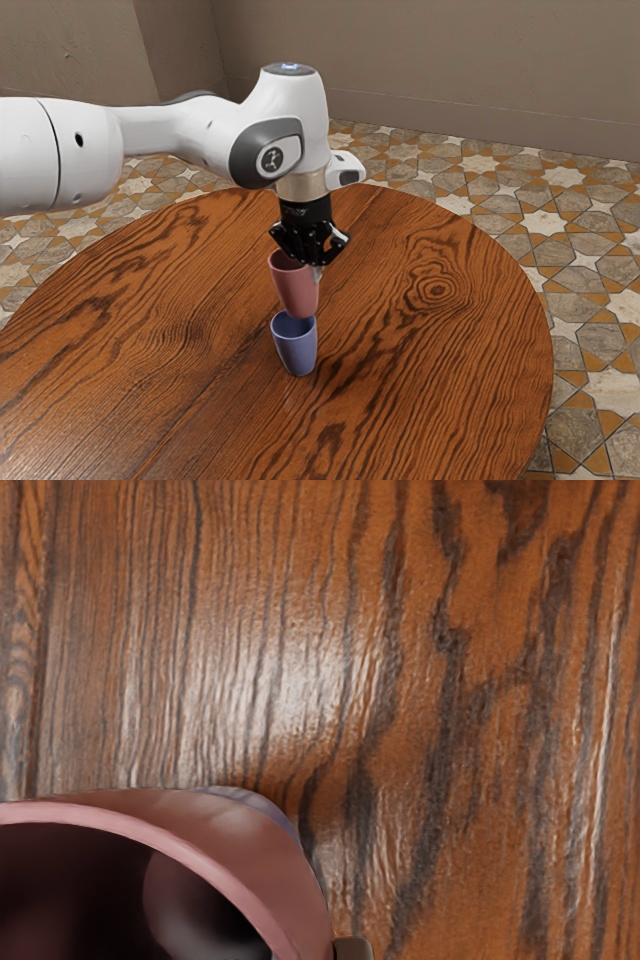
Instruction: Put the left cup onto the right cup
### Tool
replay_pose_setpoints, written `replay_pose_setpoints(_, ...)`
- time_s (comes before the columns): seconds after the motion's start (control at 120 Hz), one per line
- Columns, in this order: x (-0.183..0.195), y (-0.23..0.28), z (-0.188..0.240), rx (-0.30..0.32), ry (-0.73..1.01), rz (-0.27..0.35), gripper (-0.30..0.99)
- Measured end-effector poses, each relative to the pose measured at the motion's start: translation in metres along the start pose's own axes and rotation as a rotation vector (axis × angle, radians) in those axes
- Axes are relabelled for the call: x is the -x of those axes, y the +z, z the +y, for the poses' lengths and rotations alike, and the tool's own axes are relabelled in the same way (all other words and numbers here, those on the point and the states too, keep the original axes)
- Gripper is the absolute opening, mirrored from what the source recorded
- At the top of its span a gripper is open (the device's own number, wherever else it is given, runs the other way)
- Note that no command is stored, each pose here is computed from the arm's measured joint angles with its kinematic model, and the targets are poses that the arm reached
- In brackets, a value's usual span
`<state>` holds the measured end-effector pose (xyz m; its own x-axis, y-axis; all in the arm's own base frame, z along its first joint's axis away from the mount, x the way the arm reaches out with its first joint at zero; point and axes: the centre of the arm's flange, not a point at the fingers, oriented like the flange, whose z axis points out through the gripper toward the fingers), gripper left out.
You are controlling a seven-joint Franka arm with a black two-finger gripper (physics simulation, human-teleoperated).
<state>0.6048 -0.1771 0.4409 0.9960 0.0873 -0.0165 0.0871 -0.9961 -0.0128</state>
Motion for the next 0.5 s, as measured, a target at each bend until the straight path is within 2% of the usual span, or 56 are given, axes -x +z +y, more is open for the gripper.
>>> replay_pose_setpoints(0.5, 0.004, 0.018, -0.006, -0.008, -0.024, -0.028, -0.09)
